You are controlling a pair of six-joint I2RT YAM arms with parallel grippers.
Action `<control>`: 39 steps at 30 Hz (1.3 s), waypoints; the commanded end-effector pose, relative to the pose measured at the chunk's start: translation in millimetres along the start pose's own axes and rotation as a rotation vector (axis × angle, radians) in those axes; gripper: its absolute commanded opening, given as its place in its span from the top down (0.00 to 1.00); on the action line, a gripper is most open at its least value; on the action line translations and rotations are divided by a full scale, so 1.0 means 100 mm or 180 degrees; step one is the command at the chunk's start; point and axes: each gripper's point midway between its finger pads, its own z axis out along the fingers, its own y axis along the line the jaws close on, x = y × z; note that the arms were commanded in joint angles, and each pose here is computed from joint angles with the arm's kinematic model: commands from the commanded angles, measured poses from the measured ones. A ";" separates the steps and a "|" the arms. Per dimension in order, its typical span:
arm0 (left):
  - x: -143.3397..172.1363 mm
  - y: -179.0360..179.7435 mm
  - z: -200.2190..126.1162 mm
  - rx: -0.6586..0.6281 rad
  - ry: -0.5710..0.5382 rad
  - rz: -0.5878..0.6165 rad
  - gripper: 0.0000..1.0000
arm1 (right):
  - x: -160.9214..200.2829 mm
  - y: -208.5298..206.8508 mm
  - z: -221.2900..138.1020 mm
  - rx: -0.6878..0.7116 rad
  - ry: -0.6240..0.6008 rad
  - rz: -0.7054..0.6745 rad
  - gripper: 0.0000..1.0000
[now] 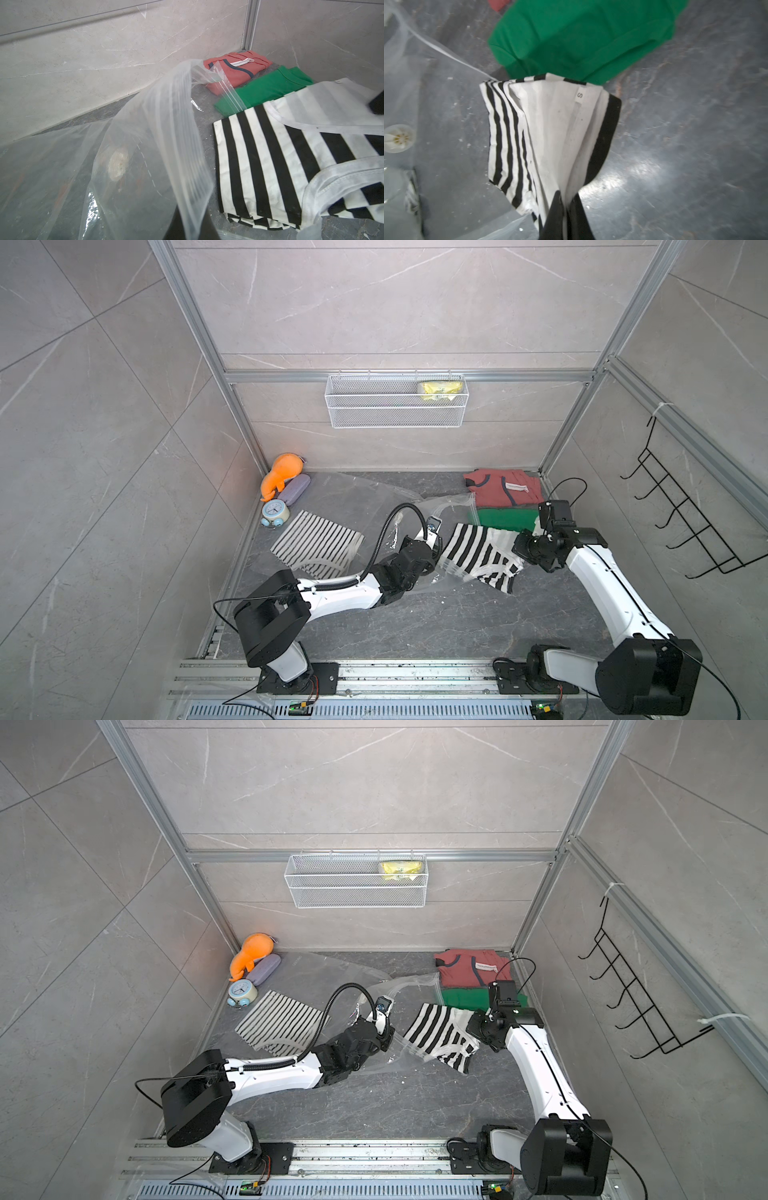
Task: Take the tank top out of the vacuum bag
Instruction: Take out the tank top from the vacuum bag.
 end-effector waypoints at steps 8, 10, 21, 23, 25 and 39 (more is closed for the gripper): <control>-0.27 0.14 -0.02 -0.0187 -0.0260 -0.0046 1.00 | -0.23 -0.56 -0.06 0.0978 -0.0042 -0.0202 1.00; -0.27 0.16 -0.02 -0.0213 -0.0274 -0.0055 1.00 | -0.31 -0.65 -0.02 0.1201 -0.0057 -0.0189 1.00; -0.32 0.14 0.00 -0.0216 -0.0287 -0.0098 1.00 | -0.47 -1.00 -0.01 0.2062 -0.0140 -0.0219 1.00; -0.35 0.11 0.02 -0.0190 -0.0287 -0.0099 1.00 | -0.51 -1.05 -0.01 0.2258 -0.0183 -0.0222 1.00; -0.35 0.10 0.03 -0.0183 -0.0278 -0.0090 1.00 | -0.53 -1.05 0.03 0.2300 -0.0150 -0.0232 1.00; -0.36 0.15 0.01 -0.0258 -0.0291 -0.0090 1.00 | -0.69 -0.94 0.07 0.2177 -0.0309 -0.0170 1.00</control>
